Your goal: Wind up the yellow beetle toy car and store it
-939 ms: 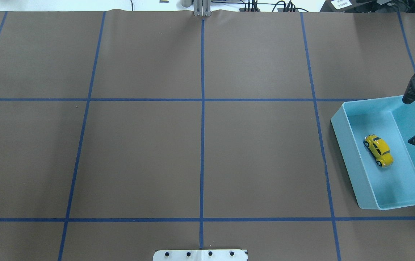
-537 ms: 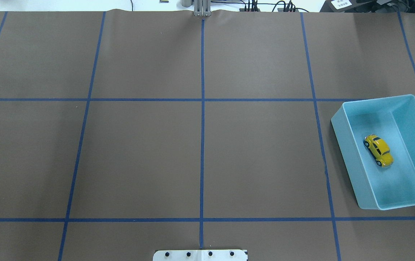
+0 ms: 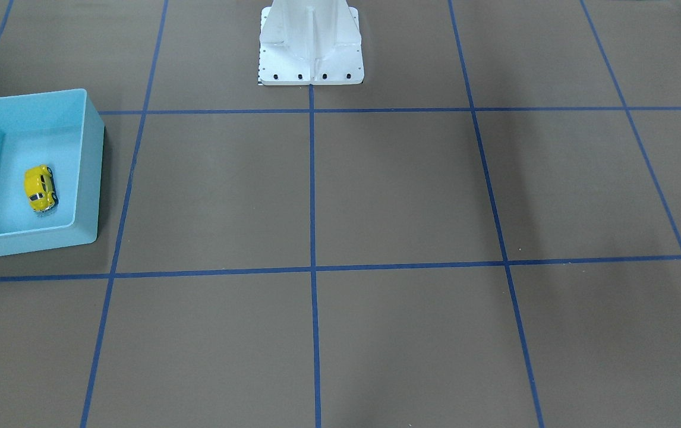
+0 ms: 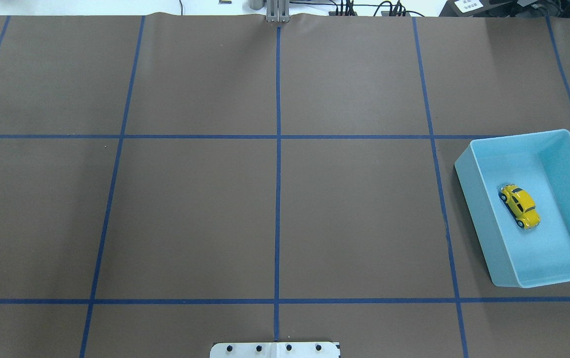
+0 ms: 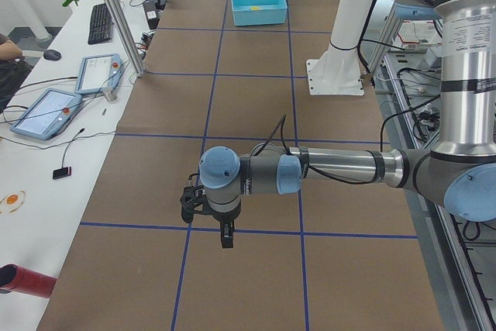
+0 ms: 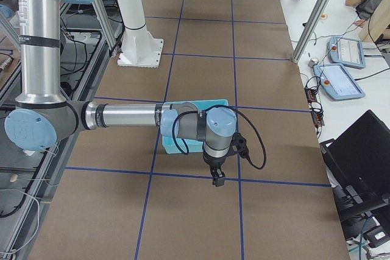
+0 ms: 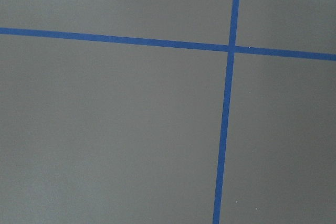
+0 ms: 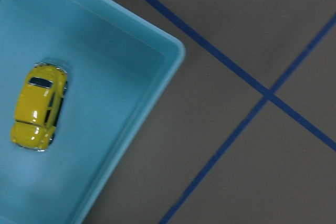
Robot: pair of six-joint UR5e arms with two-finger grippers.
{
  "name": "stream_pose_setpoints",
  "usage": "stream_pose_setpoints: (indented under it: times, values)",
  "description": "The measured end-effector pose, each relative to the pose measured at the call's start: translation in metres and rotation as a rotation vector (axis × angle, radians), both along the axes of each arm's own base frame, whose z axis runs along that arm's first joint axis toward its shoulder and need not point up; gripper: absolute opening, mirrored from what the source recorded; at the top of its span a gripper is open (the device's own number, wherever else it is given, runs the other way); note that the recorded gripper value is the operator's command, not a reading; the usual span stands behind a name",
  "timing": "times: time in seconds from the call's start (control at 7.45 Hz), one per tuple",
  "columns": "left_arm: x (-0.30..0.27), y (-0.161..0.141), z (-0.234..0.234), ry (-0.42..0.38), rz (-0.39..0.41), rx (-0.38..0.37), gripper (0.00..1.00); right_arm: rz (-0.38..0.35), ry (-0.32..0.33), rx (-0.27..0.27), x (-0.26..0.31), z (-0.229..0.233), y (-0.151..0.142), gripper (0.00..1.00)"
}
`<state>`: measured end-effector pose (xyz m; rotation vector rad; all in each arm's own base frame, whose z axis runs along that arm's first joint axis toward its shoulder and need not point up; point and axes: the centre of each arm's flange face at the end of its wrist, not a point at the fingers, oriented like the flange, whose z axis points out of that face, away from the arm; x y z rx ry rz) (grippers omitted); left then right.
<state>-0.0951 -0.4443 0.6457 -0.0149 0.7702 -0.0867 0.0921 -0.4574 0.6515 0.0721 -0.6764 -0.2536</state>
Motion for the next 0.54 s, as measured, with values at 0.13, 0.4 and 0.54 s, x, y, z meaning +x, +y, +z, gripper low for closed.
stream_pose_setpoints:
  times: [0.13,0.4,0.54]
  values:
    - [0.0,0.0,0.0,0.0,0.0,0.0,1.0,0.125,0.001,-0.091,0.0072,0.0026,0.001,1.0]
    - [0.0,0.0002,0.0002,0.0,0.0,0.0,1.0,0.337,-0.011,-0.242,0.0099,-0.0034,-0.0008,1.0]
    - [0.0,0.0002,0.0002,0.0,0.0,0.0,1.0,0.377,-0.023,-0.259,0.0092,-0.0045,-0.0009,1.0]
